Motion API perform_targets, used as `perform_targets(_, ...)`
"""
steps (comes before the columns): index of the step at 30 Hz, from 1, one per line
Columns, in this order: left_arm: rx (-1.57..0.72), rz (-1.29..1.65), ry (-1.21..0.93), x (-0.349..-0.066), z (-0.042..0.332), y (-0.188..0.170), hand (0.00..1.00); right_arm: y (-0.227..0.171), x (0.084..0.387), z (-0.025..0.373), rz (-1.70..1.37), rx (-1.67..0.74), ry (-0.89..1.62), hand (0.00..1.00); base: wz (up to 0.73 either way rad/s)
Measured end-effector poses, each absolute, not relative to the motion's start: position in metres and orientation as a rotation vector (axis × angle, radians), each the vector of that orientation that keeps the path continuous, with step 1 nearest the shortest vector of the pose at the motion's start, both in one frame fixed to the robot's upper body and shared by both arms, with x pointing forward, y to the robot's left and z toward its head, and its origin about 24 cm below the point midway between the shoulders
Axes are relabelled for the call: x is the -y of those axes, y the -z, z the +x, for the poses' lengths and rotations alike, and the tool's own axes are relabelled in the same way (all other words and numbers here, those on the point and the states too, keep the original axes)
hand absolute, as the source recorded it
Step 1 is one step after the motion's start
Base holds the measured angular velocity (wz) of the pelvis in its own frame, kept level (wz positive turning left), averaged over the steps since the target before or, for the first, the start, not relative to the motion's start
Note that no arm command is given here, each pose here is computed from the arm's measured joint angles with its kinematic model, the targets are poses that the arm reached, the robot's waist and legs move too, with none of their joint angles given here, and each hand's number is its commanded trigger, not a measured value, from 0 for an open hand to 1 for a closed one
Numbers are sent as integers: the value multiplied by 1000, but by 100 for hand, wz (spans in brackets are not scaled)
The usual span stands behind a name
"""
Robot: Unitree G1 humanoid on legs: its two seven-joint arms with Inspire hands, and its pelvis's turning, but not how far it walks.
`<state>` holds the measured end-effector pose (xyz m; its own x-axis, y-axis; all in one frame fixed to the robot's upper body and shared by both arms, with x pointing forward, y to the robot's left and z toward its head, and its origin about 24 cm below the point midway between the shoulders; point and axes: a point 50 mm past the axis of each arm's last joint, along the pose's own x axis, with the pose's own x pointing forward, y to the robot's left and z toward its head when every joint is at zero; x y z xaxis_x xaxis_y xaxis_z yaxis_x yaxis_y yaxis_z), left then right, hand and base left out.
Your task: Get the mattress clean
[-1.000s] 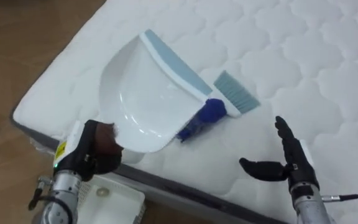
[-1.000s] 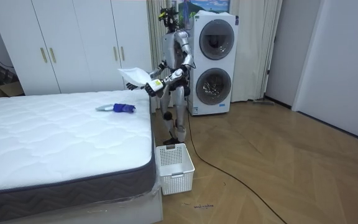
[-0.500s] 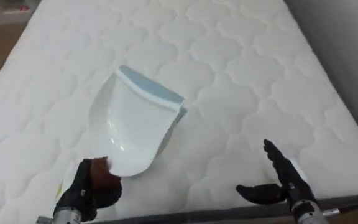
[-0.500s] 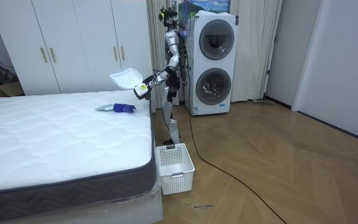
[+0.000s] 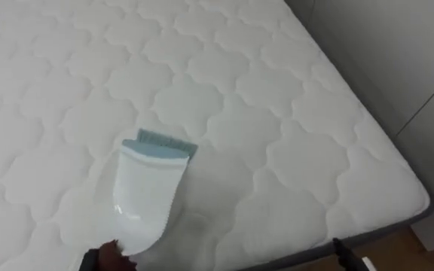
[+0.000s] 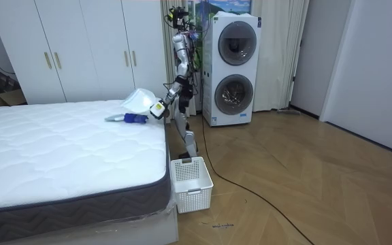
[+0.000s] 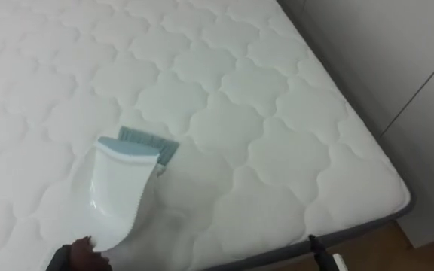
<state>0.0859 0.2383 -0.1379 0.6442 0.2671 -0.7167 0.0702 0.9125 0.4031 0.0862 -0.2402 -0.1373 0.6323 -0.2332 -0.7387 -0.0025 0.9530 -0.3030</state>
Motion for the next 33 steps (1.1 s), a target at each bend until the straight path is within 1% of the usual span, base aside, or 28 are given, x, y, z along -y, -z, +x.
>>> perform_targets(4, -971, 403, -114, -239, 67, 147, 0, 144, 242, 74, -285, -958, 152, 0, -8)
perform_targets(7, -1007, 385, -135, -241, 60, 149, 0, 147, 242, 67, -282, -995, 155, 0, -10)
perform_targets(9, -1065, 324, -191, -245, 49, 153, 0, 152, 241, 57, -275, -1048, 166, 0, -17)
perform_targets(14, -1182, 214, -349, -252, 22, 158, 0, 157, 243, 44, -244, -1126, 223, 0, -8)
perform_targets(18, -1260, 181, -455, -261, -1, 159, 0, 161, 247, 27, -215, -1217, 293, 0, 2)
perform_targets(22, -1353, 159, -574, -268, -19, 158, 0, 164, 249, 8, -217, -1337, 312, 0, -1)
perform_targets(26, -1420, 155, -608, -270, -31, 158, 0, 166, 249, -3, -253, -1417, 284, 0, 2)
perform_targets(33, -1500, 222, -569, -268, -36, 159, 0, 168, 248, -9, -311, -1514, 164, 0, 8)
